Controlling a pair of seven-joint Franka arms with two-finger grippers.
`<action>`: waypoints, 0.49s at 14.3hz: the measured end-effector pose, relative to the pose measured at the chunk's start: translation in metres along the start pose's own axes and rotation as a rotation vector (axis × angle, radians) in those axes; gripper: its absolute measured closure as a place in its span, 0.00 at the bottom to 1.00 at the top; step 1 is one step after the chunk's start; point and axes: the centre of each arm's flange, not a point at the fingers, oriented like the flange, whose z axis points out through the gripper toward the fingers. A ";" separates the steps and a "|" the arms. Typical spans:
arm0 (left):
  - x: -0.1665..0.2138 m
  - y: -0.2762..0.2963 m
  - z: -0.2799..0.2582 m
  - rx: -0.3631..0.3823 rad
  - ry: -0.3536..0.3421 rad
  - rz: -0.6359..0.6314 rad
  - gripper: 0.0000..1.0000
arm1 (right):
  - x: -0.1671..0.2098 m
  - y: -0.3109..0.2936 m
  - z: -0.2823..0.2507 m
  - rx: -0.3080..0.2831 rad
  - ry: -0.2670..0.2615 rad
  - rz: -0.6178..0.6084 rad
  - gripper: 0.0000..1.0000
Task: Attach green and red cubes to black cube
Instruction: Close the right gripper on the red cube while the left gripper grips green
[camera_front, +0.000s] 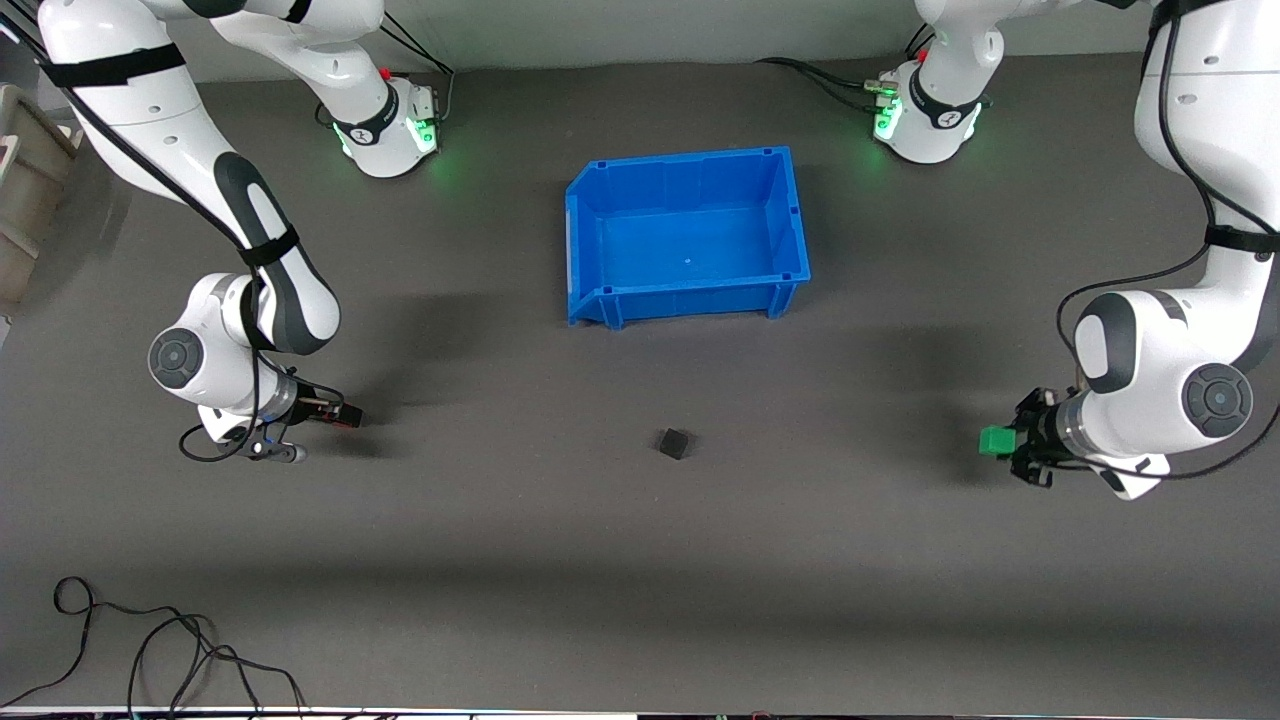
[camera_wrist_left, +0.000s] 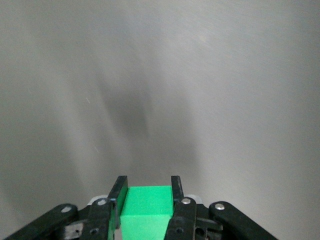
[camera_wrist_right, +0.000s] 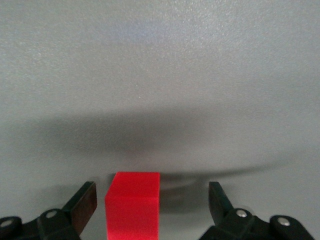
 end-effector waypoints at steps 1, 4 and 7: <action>-0.017 0.008 -0.009 -0.010 -0.004 -0.016 0.60 | -0.001 0.000 0.004 -0.001 -0.005 0.002 0.02; -0.070 0.027 -0.013 -0.022 -0.017 -0.066 0.60 | -0.002 -0.002 0.010 0.007 -0.015 0.014 0.05; -0.112 0.044 -0.007 -0.032 -0.026 -0.096 0.60 | -0.001 -0.005 0.008 0.014 -0.011 0.019 0.20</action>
